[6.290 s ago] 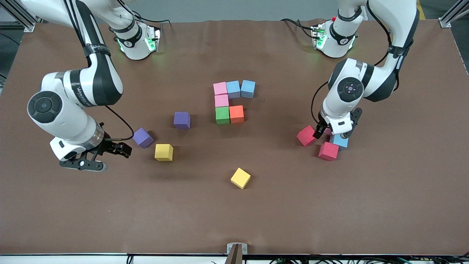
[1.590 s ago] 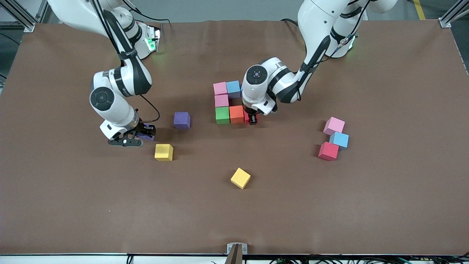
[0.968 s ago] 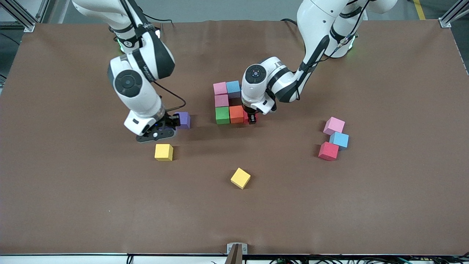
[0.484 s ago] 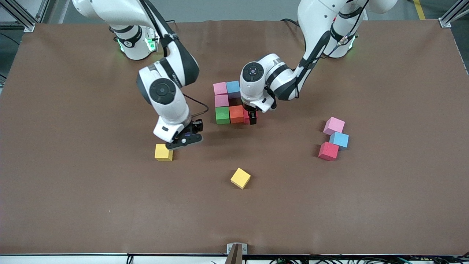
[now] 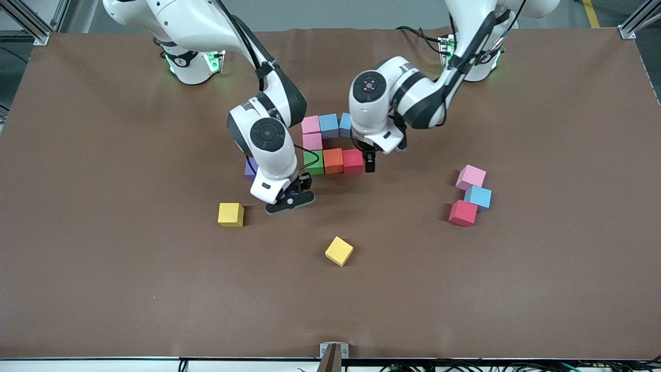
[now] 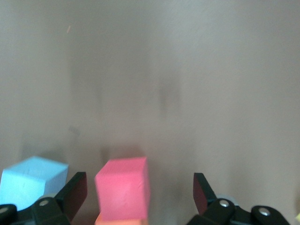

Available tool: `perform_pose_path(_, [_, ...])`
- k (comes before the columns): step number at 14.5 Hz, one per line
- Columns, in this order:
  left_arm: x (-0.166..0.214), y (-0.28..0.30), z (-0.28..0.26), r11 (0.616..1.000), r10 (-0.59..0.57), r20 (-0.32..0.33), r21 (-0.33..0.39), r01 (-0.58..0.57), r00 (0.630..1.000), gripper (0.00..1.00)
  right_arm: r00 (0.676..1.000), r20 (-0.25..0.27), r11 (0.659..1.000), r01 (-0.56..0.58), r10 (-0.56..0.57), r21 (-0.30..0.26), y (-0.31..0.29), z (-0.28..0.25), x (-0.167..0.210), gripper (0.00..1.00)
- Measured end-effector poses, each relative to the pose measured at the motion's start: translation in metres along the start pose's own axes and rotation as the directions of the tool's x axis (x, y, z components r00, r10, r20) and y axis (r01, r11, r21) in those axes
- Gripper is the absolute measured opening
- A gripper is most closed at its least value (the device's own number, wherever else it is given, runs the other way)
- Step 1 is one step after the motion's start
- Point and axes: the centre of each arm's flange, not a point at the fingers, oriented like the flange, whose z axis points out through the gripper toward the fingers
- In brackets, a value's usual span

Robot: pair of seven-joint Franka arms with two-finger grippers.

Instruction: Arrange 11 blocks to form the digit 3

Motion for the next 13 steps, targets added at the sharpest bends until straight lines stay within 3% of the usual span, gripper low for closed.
perform_pose_path(7, [0.153,0.117,-0.052,0.998,0.046,0.021,-0.034,-0.045,0.999,1.0,1.0,0.021,1.0,-0.001,0.0,0.024,-0.021,0.032,-0.006,0.58])
perform_pose_path(10, [0.19,0.145,-0.03,0.999,0.034,0.021,-0.008,-0.034,0.999,1.0,1.0,0.018,0.999,-0.007,0.006,0.053,-0.034,0.035,-0.009,0.58])
perform_pose_path(13, [0.21,0.16,0.017,0.998,0.052,-0.032,0.021,-0.052,0.998,1.0,1.0,0.026,0.997,-0.012,0.01,0.074,-0.048,0.037,-0.015,0.58])
